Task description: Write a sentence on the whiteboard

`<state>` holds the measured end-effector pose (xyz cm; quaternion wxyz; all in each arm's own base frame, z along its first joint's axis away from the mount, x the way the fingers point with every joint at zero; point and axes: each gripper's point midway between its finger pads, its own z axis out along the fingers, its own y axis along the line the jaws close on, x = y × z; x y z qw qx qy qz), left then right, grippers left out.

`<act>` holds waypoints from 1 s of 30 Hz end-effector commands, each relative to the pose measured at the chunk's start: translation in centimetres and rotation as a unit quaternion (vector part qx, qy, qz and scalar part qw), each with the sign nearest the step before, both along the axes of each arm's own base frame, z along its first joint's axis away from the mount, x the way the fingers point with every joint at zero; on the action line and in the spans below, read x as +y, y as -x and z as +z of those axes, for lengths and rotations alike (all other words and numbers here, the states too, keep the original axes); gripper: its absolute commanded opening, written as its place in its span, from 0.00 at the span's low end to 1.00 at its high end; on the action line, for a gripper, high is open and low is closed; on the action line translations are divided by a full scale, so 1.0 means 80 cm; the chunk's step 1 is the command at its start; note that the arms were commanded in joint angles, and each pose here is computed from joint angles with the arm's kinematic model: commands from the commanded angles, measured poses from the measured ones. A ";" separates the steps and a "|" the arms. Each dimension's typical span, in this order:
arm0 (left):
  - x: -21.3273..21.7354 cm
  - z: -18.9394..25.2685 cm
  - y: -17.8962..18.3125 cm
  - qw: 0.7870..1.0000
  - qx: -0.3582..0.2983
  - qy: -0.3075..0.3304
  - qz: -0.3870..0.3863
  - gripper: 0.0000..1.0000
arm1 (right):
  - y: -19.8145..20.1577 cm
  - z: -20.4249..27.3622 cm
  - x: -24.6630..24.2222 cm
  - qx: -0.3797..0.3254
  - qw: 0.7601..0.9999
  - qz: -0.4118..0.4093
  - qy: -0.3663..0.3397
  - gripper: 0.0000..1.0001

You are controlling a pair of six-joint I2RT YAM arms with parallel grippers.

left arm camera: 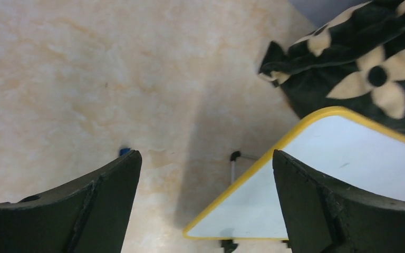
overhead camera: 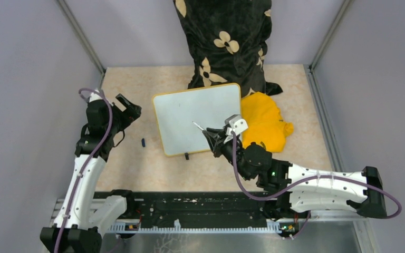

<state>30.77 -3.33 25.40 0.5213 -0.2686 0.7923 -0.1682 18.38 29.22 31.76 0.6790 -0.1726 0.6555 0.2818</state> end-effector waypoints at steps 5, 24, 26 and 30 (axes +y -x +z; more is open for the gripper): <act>0.032 -0.020 0.007 0.992 -0.012 -0.121 0.017 0.99 | 0.004 0.012 -0.004 0.001 1.000 0.011 -0.027 0.00; -0.093 -0.011 0.011 0.942 -0.193 -0.066 -0.265 0.99 | 0.003 0.010 0.001 0.004 1.000 0.010 -0.018 0.00; -0.098 -0.011 0.016 0.935 -0.214 -0.055 -0.277 0.99 | 0.003 0.012 0.002 0.004 1.000 0.011 -0.019 0.00; -0.110 -0.033 0.017 0.930 -0.189 -0.018 -0.315 0.97 | 0.003 0.013 0.001 0.003 1.000 0.012 -0.021 0.00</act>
